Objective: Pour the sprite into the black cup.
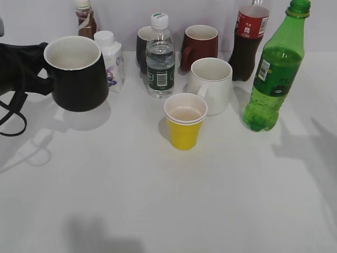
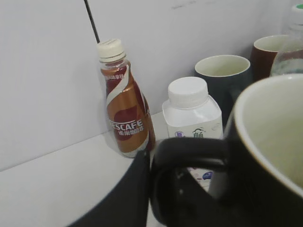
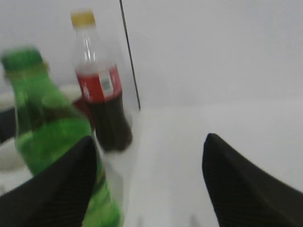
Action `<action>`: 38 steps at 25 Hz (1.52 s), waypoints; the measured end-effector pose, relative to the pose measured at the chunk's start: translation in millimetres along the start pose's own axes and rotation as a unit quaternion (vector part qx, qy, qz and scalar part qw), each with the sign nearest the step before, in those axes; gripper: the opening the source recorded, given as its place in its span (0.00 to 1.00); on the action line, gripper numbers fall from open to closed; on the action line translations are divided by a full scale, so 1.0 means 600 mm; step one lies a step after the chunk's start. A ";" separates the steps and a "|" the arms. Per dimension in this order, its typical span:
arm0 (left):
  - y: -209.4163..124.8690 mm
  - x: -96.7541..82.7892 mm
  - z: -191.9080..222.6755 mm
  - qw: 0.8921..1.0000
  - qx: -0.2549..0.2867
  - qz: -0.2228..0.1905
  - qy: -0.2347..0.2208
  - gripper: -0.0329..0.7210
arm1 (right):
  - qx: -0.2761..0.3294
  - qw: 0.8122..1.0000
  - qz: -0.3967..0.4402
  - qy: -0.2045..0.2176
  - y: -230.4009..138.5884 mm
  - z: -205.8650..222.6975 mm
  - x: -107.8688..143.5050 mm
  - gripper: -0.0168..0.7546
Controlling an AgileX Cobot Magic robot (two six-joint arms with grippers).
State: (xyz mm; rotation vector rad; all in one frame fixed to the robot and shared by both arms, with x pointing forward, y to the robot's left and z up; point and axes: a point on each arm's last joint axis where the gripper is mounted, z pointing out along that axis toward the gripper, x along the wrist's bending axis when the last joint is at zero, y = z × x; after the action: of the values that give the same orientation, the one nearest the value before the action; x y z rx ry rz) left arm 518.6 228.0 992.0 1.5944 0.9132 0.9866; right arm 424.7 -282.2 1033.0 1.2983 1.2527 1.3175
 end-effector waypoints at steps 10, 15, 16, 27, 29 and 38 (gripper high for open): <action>0.000 0.000 0.000 1.000 0.001 0.000 0.000 0.12 | 0.091 0.994 0.009 0.062 -0.099 0.001 0.025 0.70; 0.000 0.000 0.000 1.000 0.001 0.000 0.000 0.12 | 0.133 0.987 -0.015 0.085 -0.139 0.017 0.051 0.70; 0.000 0.000 0.000 1.000 0.001 0.000 0.000 0.12 | 0.135 0.987 -0.020 0.084 -0.145 0.021 0.053 0.70; 0.000 0.000 0.000 1.000 0.001 0.000 0.000 0.12 | 0.086 0.990 -0.059 0.096 -0.201 0.075 0.064 0.83; 0.000 0.000 0.000 1.000 0.001 0.001 -0.001 0.12 | 0.072 0.990 -0.059 0.104 -0.199 0.090 0.070 0.86; 0.006 0.000 -0.003 1.000 -0.006 0.003 0.000 0.12 | 0.034 0.993 -0.049 0.105 -0.158 0.158 0.092 0.87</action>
State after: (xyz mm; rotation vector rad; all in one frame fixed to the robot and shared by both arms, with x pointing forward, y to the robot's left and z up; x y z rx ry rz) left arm 517.2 228.1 996.0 1.5869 0.9022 0.9944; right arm 509.2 -210.3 939.8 1.1529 1.4987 1.3779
